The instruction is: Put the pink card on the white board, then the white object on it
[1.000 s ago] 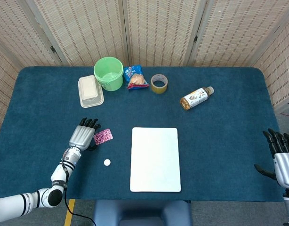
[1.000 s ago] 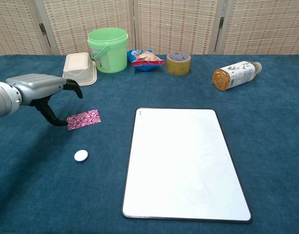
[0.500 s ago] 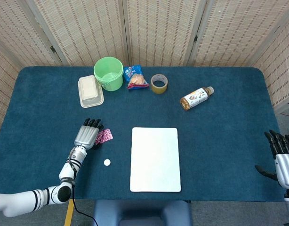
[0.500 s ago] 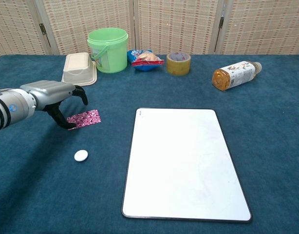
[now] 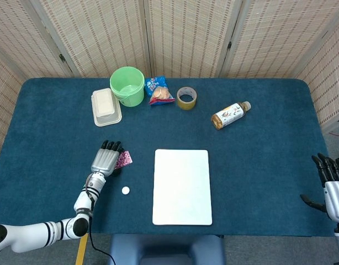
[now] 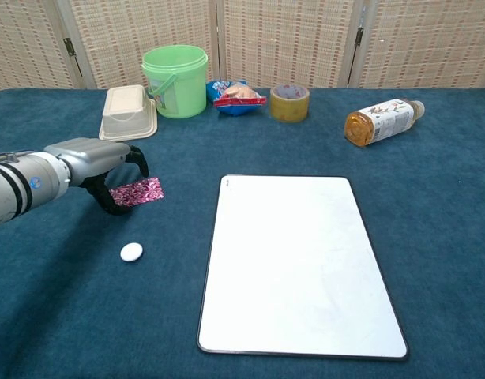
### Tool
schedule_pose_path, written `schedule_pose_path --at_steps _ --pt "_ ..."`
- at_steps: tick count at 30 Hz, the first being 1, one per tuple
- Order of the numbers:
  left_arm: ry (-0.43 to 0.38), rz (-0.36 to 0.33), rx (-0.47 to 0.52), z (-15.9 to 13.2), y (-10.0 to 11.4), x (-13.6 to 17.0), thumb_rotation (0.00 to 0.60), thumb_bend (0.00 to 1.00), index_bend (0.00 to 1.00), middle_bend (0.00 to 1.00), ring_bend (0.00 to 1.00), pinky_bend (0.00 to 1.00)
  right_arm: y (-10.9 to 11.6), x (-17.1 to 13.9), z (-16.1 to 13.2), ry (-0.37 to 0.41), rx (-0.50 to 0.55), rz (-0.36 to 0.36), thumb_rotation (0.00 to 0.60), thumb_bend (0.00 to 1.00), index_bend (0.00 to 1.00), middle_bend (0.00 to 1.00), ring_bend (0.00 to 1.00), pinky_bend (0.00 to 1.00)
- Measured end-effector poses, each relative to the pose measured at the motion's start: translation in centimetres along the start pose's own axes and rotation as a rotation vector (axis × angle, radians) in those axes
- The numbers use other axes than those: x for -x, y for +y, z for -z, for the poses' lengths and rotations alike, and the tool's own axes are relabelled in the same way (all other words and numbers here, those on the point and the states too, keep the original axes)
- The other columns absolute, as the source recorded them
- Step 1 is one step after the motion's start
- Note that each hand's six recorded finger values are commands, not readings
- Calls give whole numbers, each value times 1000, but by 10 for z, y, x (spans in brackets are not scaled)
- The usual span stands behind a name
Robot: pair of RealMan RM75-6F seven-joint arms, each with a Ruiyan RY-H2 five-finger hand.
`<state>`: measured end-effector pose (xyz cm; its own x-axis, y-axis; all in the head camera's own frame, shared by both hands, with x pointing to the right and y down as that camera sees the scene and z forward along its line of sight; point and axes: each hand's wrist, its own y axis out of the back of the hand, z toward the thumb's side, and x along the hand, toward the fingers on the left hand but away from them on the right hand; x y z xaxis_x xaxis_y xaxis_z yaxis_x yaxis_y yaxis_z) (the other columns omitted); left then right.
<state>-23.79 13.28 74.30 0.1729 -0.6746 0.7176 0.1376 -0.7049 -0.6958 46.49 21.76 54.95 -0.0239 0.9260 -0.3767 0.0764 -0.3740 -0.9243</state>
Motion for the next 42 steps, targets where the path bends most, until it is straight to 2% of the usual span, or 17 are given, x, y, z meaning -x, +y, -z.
schedule_pose_path --at_steps 20,30,42 --pt "19 16 7 -1 -6 -5 600 344 292 114 110 0 -1 -3 2 -8 5 -5 600 153 41 78 66 29" --pt "22 -3 10 0 -3 -5 600 343 272 114 115 0 -1 -2 3 -12 4 -7 600 152 42 78 63 29" --pt "52 24 -8 5 -5 -8 600 343 267 114 114 0 -3 -4 5 -20 8 -13 600 153 54 78 60 29"
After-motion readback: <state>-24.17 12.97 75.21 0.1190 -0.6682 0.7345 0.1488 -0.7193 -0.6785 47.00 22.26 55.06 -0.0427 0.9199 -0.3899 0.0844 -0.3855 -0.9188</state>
